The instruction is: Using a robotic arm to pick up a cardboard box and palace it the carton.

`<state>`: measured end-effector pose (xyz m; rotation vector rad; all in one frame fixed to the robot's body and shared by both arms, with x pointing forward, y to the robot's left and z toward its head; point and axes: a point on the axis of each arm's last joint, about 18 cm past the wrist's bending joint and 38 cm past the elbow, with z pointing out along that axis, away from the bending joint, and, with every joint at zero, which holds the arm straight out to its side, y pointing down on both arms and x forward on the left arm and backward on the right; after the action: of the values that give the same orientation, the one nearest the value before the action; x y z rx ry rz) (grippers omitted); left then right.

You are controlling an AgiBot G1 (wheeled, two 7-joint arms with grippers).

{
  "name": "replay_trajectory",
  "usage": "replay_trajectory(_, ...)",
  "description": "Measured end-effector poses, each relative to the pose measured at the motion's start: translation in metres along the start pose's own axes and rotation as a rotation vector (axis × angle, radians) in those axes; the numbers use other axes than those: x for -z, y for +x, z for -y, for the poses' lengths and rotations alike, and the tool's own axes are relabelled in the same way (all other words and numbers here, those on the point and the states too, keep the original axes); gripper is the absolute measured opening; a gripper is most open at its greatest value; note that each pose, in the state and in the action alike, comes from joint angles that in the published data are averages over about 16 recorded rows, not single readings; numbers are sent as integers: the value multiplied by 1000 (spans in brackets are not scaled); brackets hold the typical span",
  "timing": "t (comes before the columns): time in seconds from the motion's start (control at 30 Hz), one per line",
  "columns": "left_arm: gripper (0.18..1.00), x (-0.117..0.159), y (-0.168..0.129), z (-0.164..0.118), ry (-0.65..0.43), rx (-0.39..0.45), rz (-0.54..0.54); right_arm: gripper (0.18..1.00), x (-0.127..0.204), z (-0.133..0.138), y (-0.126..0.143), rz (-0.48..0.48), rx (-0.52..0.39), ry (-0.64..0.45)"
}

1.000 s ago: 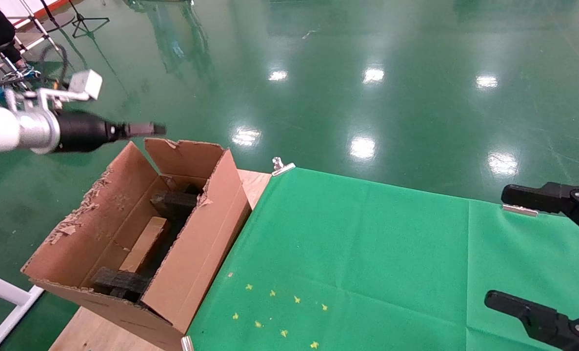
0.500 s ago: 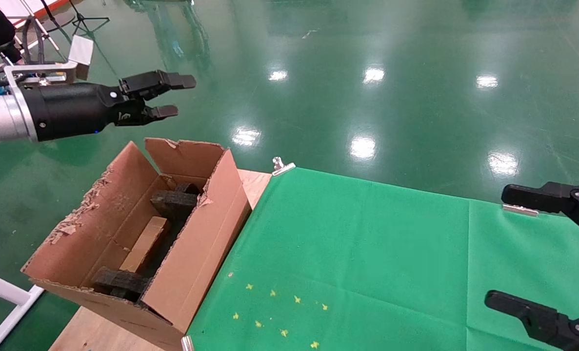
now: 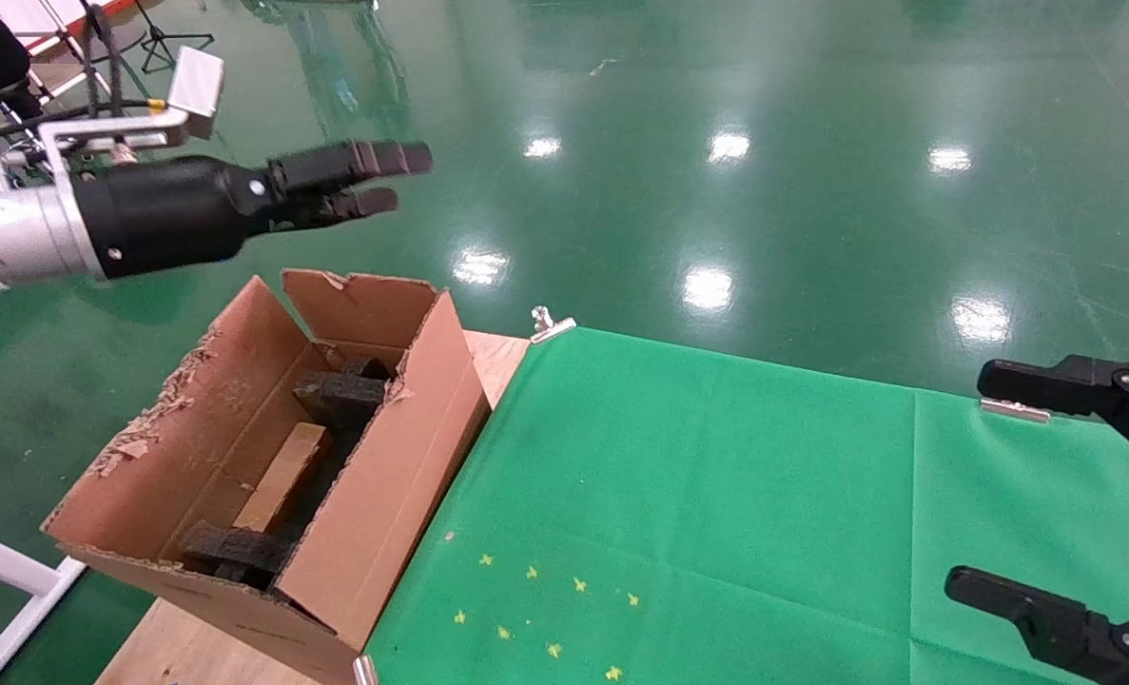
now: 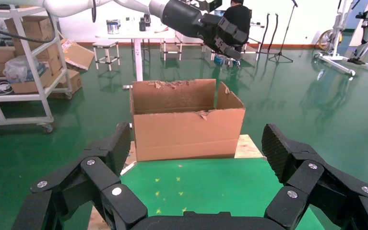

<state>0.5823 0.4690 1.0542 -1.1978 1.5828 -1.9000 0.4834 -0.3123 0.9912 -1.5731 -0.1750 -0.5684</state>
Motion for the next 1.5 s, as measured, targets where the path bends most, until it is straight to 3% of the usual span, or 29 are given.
replay_trajectory(0.77, 1001, -28, 70, -51, -42, -408, -316, 1001, 0, 0, 0, 0, 0, 0)
replay_trajectory(1.5, 1001, -23, 144, -112, 9, -750, -647, 1001, 0, 0, 0, 0, 0, 0)
